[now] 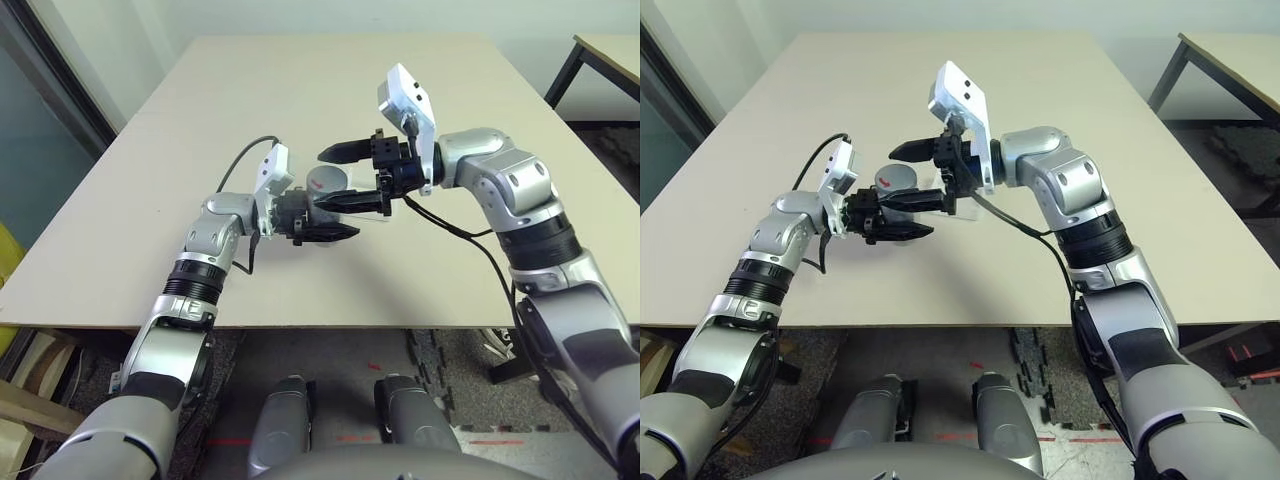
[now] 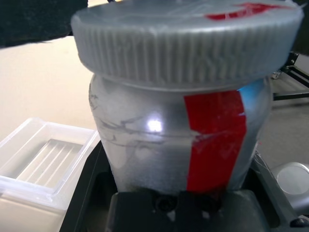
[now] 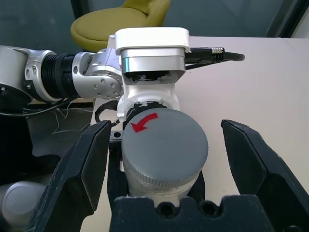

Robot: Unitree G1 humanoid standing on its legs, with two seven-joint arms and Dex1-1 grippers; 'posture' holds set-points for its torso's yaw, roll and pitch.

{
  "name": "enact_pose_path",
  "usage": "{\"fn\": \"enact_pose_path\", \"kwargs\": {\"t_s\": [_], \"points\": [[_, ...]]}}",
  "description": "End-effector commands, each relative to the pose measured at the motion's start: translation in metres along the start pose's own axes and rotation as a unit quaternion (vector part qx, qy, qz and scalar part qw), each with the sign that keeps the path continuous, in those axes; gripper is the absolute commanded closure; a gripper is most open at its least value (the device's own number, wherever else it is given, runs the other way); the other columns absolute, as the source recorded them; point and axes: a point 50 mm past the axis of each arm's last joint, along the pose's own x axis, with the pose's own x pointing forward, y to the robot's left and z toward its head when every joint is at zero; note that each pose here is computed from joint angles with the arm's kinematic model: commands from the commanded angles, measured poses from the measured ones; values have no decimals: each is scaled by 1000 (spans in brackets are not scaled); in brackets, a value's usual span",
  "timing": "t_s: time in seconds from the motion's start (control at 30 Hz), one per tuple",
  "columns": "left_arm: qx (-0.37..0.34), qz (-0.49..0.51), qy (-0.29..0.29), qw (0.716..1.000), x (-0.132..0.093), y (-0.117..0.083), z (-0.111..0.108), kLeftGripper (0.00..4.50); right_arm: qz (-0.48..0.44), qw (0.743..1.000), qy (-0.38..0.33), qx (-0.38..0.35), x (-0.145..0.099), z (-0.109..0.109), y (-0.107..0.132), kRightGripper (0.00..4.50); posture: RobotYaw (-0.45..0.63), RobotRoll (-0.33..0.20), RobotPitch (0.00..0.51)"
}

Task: Pour the medicine from the bottle into the box.

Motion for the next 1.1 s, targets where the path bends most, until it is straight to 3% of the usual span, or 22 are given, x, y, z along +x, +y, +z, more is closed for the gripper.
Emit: {"fn": "enact_pose_path", "kwargs": {"t_s": [0.03,0.13,0.5,0.8,1.0,1.1], "points": [[0,-3,4,1000,2,-2,-1,1752,3,1000,-7,2,0,2,0,904,-110,0,38],[-1,-3,4,1000,2,-2,-1,1752,10,1000,-14,8,0,3,2,1895,-109,0,37],[-3,3,5,1000,0,-2,-3,1752,-16,996,-79,37,-8,16,-3,1908,-111,0,39],[-2,12,9,1000,-4,0,-3,1752,-54,994,-91,39,-17,15,-7,1908,-109,0,40],[4,37,9,999,-9,3,-3,1752,-204,977,-57,38,-48,-12,-30,1908,-108,0,42],[6,43,9,999,-10,4,-3,1752,-281,959,-8,42,-64,-36,-39,1908,-109,0,44]]}}
